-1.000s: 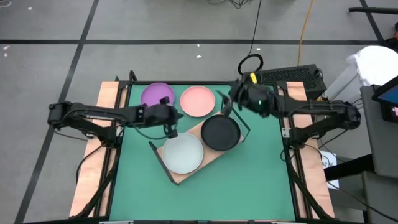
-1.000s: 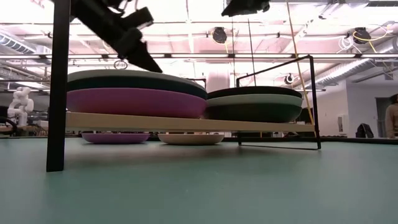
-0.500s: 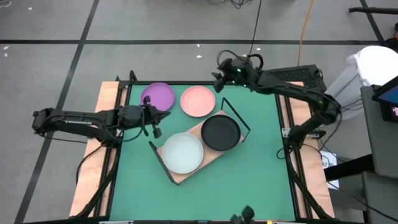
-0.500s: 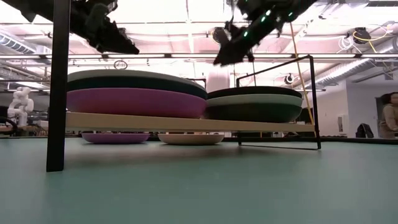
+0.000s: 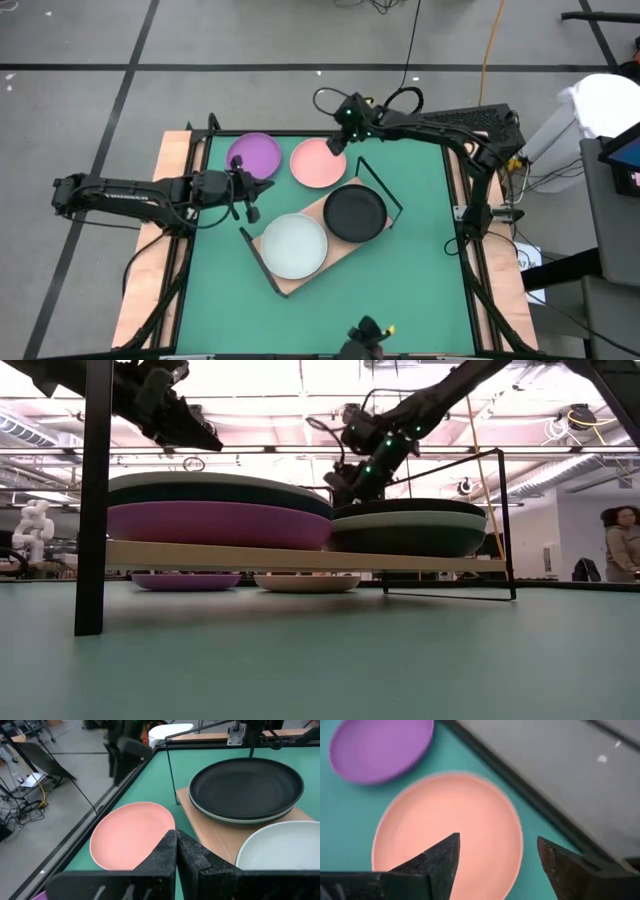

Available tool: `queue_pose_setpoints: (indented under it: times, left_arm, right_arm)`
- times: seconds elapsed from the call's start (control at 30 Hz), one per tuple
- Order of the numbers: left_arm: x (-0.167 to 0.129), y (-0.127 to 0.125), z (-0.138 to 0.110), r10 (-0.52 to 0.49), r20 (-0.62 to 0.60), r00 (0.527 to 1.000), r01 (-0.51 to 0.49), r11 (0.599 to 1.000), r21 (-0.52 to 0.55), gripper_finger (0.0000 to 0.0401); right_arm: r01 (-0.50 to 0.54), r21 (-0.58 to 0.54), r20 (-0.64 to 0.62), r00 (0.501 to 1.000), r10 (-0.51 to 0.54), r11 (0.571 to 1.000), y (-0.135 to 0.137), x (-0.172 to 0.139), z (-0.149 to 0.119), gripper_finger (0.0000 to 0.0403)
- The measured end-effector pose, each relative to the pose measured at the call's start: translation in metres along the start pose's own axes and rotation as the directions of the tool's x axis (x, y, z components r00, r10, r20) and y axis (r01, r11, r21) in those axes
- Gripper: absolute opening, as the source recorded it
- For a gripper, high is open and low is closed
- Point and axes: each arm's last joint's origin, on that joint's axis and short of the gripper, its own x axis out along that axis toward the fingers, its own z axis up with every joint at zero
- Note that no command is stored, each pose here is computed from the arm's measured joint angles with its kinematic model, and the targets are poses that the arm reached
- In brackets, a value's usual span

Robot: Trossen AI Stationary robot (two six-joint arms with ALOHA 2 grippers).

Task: Place and stack plates onto a shelf
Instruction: Stack the orange plate on top of the black plate on the shelf

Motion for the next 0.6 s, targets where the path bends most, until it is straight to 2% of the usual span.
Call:
queue_pose_setpoints:
  times: [0.23,0.6]
  left_arm:
    - [0.0,0.0,0.0,0.0,0.0,1.0,0.0,1.0,0.0,0.0005]
    - [0.0,-0.001,0.0,-0.005,0.001,1.0,0.005,1.0,-0.009,0.0005]
  right_arm:
    - [0.022,0.027,-0.151,0.988,-0.018,0.999,-0.004,0.016,-0.018,0.0255]
    - [0.05,0.049,-0.226,0.973,-0.037,0.998,-0.013,0.057,-0.038,0.0252]
